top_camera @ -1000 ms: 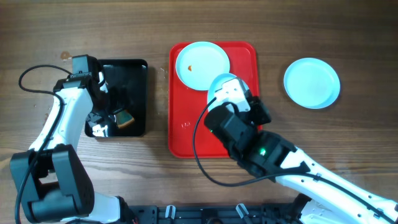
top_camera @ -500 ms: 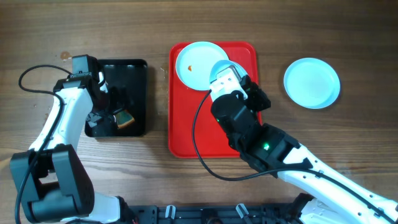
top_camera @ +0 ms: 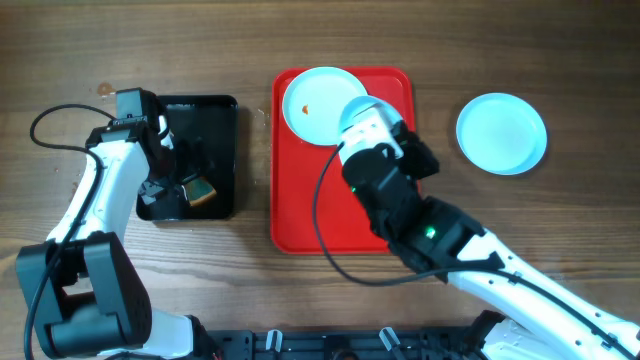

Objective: Clean dirty plates on tray and stack at the side
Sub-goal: 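Stack the plate onto the plate beside the red tray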

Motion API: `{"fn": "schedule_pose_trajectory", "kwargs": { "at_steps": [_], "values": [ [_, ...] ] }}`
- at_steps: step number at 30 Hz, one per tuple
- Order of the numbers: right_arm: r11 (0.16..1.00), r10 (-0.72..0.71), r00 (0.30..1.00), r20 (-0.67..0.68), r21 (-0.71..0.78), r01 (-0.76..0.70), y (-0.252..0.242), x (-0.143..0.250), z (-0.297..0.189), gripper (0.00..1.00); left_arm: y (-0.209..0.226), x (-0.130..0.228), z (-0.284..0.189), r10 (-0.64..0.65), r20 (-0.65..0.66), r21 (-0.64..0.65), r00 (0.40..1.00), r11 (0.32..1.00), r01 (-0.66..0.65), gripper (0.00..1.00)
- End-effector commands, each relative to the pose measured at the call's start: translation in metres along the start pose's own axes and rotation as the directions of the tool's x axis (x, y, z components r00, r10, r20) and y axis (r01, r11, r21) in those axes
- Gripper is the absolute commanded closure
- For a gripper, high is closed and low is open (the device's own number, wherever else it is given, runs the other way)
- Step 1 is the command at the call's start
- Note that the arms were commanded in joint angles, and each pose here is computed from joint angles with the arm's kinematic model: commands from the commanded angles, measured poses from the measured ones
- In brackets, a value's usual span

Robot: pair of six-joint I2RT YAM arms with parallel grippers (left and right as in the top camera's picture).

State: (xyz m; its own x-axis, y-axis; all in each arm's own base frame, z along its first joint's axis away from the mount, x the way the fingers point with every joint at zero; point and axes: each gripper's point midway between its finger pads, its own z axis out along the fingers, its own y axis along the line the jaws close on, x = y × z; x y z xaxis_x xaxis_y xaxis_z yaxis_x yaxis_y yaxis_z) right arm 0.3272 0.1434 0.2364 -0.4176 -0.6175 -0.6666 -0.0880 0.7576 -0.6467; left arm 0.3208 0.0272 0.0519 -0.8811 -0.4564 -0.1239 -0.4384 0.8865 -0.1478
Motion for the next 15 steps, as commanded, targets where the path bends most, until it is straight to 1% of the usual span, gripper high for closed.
{"fn": "schedule_pose_trajectory", "kwargs": {
  "at_steps": [1, 4, 5, 6, 8, 10, 11, 15],
  "values": [
    [0.949, 0.315, 0.945, -0.083, 0.043, -0.313, -0.029, 0.022, 0.023, 0.96, -0.002, -0.001, -0.005, 0.007, 0.018, 0.014, 1.0, 1.0, -0.007, 0.0],
    [0.888, 0.457, 0.873, -0.171, 0.031, -0.459, -0.052, 0.049, 0.054, 0.96, -0.002, -0.001, -0.005, 0.007, 0.018, 0.014, 1.0, 1.0, -0.007, 0.0],
    [0.862, 0.502, 0.843, -0.193, 0.03, -0.506, -0.061, 0.058, 0.063, 0.96, -0.002, -0.001, -0.005, 0.007, 0.018, 0.014, 1.0, 1.0, -0.007, 0.0],
    [0.82, 0.563, 0.797, -0.218, 0.03, -0.572, -0.076, 0.072, 0.076, 0.96, -0.002, -0.001, -0.005, 0.007, 0.018, 0.014, 1.0, 1.0, -0.007, 0.0],
    [0.766, 0.629, 0.74, -0.237, 0.031, -0.642, -0.097, 0.089, 0.091, 0.96, -0.002, -0.001, -0.006, 0.007, 0.018, 0.015, 1.0, 1.0, -0.007, 0.0],
    [0.677, 0.724, 0.642, -0.253, 0.084, -0.731, -0.125, 0.118, 0.105, 0.96, -0.002, -0.001, -0.006, 0.007, 0.018, 0.015, 1.0, 1.0, -0.007, 0.0],
    [0.62, 0.773, 0.575, -0.267, 0.129, -0.774, -0.141, 0.141, 0.113, 0.96, -0.002, -0.001, -0.006, 0.007, 0.018, 0.015, 1.0, 1.0, -0.007, 0.0],
    [0.524, 0.83, 0.448, -0.331, 0.191, -0.83, -0.153, 0.197, 0.139, 0.96, -0.002, -0.001, -0.006, 0.007, 0.018, 0.015, 1.0, 1.0, -0.007, 0.0]
  ]
}}
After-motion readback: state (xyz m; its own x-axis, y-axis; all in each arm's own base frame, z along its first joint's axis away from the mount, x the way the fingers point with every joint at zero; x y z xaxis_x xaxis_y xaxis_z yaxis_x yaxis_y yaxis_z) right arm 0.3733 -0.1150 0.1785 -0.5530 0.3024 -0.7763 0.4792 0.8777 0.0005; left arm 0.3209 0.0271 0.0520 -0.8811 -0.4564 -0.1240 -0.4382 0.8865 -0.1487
